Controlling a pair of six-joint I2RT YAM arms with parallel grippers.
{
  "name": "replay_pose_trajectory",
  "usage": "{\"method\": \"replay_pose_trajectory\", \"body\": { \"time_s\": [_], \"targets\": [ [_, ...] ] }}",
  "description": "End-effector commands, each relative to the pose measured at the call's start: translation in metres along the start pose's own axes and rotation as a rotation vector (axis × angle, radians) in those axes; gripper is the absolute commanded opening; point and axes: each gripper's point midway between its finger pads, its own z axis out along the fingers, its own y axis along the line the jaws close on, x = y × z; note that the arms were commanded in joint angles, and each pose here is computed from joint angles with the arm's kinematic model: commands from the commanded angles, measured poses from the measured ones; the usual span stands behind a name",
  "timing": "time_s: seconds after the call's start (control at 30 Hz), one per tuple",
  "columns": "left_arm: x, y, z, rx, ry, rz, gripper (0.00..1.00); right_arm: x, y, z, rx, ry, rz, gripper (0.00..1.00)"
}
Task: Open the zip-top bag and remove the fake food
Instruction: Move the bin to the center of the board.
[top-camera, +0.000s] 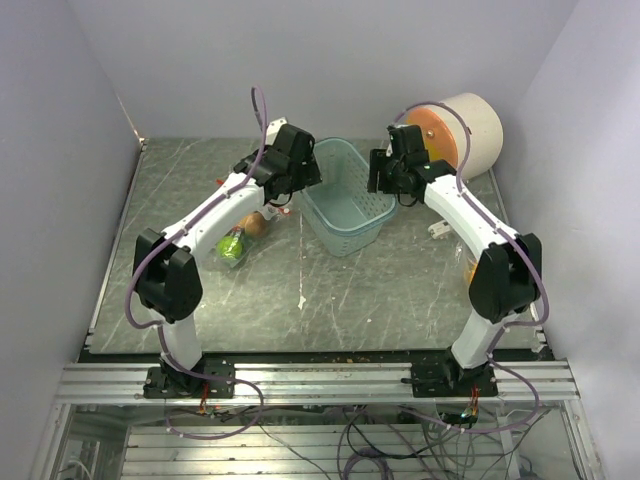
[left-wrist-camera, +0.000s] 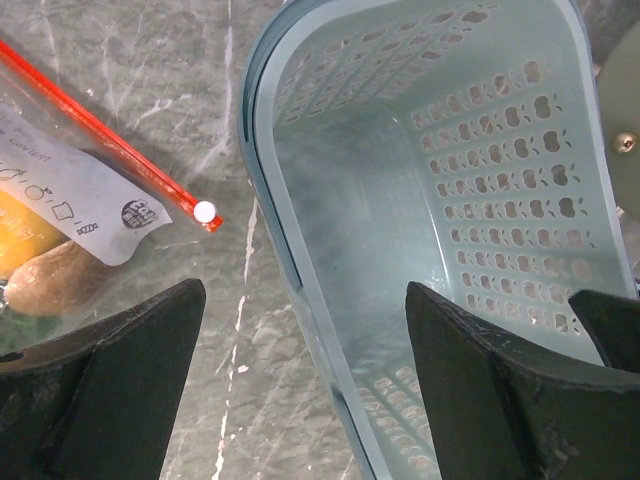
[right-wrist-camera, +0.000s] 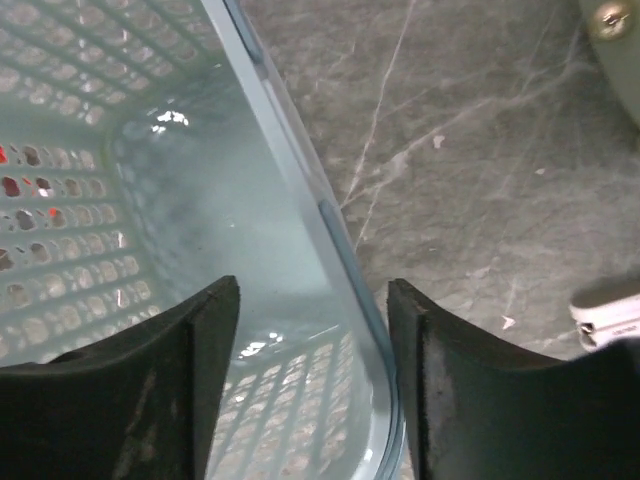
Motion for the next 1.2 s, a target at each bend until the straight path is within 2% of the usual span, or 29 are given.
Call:
{"method": "replay_pose_trajectory", "body": {
  "time_s": [0.0, 0.17, 0.4, 0.57, 0.77, 0.8, 0.93, 1.0, 1.07, 1.17],
  "targets": [
    [-0.010, 0.014, -0.014, 0.013, 0.007, 0.000, 0.93, 0.000, 0.007, 0.020, -0.032, 0.008, 0.007, 0.54],
    [-0.014, 0.034, -0.017, 0.024, 0.025, -0.039, 0.94, 0.002, 0.004, 0.036, -0.001, 0.036, 0.003, 0.28],
    [-0.027, 0.055, -0.030, -0.032, -0.006, -0.022, 0.95, -0.018, 0.007, 0.046, 0.024, 0.008, 0.074, 0.00],
    [-0.033, 0.070, -0.039, -0.069, -0.043, -0.012, 0.96, -0.033, 0.011, 0.067, 0.045, -0.005, 0.088, 0.00],
    [-0.011, 0.087, -0.031, -0.095, -0.001, 0.007, 0.97, -0.048, 0.007, 0.093, 0.074, -0.029, 0.058, 0.00],
    [-0.011, 0.089, -0.031, -0.102, 0.000, 0.022, 0.97, -0.049, 0.008, 0.096, 0.071, -0.032, 0.059, 0.07],
    [-0.018, 0.092, -0.043, -0.105, -0.004, 0.061, 0.98, -0.062, 0.011, 0.087, 0.061, -0.087, 0.073, 0.48],
    [-0.017, 0.092, -0.045, -0.081, -0.012, 0.070, 0.98, -0.071, 0.010, 0.072, 0.053, -0.134, 0.082, 0.62],
    [-0.012, 0.090, -0.044, -0.055, -0.005, 0.069, 0.98, -0.081, 0.010, 0.050, 0.040, -0.188, 0.080, 0.72],
    [-0.001, 0.088, -0.039, -0.027, 0.031, 0.071, 0.98, -0.096, 0.007, 0.011, 0.037, -0.260, 0.069, 0.78]
  ]
}}
